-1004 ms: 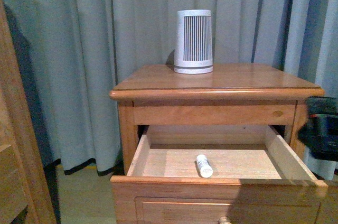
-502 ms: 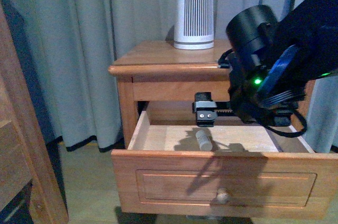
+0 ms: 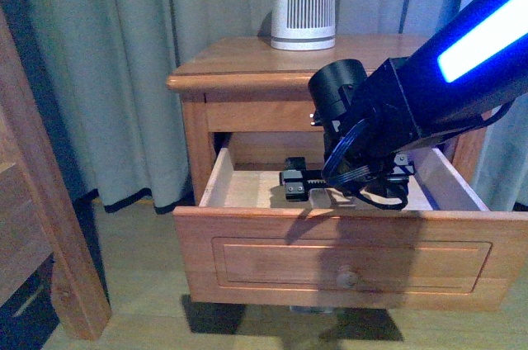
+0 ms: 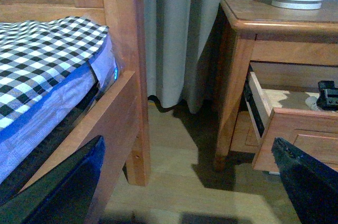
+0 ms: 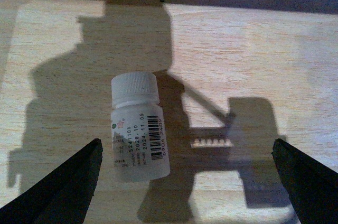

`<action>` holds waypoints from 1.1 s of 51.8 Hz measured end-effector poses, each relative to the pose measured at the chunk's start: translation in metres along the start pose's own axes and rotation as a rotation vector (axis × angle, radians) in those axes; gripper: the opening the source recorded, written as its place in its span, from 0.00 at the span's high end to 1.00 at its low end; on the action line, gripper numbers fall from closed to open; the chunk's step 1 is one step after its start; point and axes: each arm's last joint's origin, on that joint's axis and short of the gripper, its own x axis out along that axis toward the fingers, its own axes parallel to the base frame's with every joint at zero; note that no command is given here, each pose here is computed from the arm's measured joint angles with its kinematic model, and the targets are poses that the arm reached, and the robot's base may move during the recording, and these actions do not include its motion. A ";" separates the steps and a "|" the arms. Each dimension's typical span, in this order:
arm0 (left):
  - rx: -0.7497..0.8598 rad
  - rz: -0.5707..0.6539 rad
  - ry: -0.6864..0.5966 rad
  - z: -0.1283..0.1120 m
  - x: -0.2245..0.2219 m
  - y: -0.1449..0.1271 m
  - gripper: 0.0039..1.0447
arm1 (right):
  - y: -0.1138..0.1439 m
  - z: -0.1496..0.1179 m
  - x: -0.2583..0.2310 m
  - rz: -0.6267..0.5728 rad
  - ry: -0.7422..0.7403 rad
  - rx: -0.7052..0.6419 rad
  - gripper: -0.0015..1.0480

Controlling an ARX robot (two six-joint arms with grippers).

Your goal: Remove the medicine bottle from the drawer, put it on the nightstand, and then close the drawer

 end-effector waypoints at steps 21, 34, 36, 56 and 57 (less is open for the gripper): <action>0.000 0.000 0.000 0.000 0.000 0.000 0.06 | 0.005 -0.012 0.023 0.009 0.021 -0.005 0.23; 0.000 0.000 0.000 0.000 0.000 0.000 0.06 | 0.005 -0.009 0.022 0.014 0.004 0.006 0.70; 0.000 0.000 0.000 0.000 0.000 0.000 0.06 | 0.005 -0.008 0.020 0.017 0.004 0.012 0.71; 0.000 0.000 0.000 0.000 0.000 0.000 0.06 | -0.003 0.027 -0.062 0.105 0.032 0.155 0.72; 0.000 0.000 0.000 0.000 0.000 0.000 0.06 | -0.004 0.028 -0.066 0.109 0.037 0.157 0.72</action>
